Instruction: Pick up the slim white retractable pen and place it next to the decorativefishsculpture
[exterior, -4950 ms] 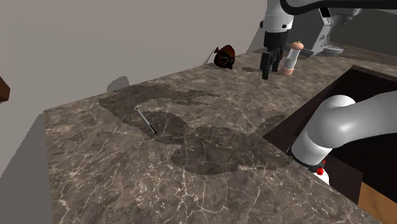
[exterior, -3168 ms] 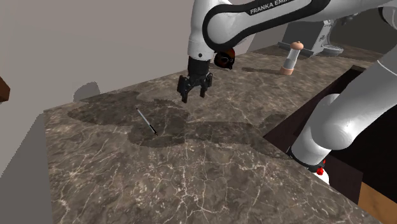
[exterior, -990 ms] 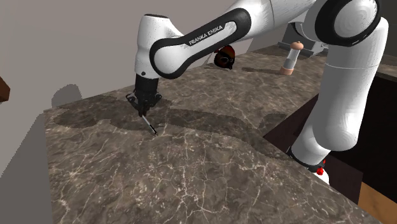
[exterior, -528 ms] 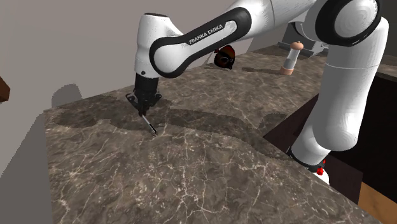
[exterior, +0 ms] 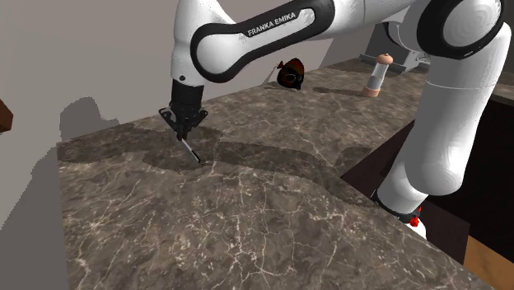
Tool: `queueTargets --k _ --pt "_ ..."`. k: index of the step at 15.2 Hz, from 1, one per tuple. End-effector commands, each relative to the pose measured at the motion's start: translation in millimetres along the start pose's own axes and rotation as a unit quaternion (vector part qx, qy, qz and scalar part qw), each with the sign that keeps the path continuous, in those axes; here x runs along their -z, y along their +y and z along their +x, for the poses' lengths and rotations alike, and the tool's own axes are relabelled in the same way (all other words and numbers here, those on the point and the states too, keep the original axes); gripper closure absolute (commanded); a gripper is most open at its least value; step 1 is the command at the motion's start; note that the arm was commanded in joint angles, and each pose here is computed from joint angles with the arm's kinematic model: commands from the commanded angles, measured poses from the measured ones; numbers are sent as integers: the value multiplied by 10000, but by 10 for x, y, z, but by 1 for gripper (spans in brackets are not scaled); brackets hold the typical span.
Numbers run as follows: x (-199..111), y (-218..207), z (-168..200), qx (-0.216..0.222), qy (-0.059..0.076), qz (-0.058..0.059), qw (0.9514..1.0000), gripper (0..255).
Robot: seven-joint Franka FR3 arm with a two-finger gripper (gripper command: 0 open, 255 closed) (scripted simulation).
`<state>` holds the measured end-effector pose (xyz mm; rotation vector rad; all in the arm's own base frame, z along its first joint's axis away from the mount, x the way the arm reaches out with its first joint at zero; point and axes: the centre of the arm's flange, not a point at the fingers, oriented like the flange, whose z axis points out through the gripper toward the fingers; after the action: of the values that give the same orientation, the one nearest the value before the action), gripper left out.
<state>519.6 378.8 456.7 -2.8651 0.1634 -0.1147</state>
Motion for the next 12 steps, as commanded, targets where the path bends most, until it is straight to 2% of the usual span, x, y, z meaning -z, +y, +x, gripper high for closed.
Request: queueTargets --k 1,12 --pt "96 -25 13 -1 -2 -2 10000 255" --pt "655 -181 49 -1 -2 -2 10000 255"
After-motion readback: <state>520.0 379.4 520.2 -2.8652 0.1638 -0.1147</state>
